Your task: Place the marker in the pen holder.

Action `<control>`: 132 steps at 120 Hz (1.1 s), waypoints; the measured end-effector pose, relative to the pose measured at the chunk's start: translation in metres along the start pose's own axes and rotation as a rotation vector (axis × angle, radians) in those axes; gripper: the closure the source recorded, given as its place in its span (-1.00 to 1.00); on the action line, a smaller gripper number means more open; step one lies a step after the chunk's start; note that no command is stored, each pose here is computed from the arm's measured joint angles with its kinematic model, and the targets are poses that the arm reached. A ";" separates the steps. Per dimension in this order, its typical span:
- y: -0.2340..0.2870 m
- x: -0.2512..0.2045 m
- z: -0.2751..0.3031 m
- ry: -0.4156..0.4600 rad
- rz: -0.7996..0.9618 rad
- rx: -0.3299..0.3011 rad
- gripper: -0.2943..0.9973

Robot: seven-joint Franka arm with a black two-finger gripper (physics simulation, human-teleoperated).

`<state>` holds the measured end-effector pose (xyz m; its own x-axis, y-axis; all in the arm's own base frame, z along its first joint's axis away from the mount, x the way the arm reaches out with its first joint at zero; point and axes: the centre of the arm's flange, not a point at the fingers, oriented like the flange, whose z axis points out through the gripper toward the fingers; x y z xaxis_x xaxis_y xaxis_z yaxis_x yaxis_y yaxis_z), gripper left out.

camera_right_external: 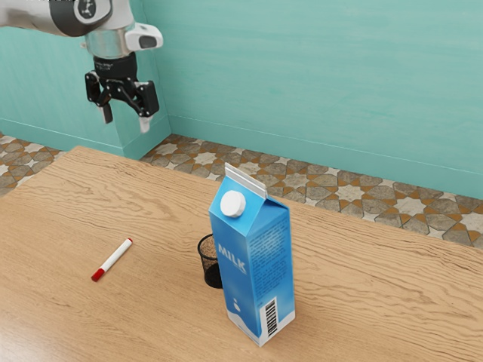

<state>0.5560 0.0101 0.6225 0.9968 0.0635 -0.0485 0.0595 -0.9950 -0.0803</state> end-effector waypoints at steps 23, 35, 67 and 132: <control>0.004 -0.006 0.048 -0.034 -0.017 0.006 -0.54; 0.007 -0.011 0.108 -0.131 -0.024 0.011 -0.54; 0.007 -0.030 0.234 -0.255 -0.061 -0.001 -0.54; -0.105 -0.017 0.350 -0.222 -0.297 -0.099 -0.52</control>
<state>0.5137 0.1406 0.2836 0.9001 0.3544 -0.2533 0.3595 -0.9327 -0.0274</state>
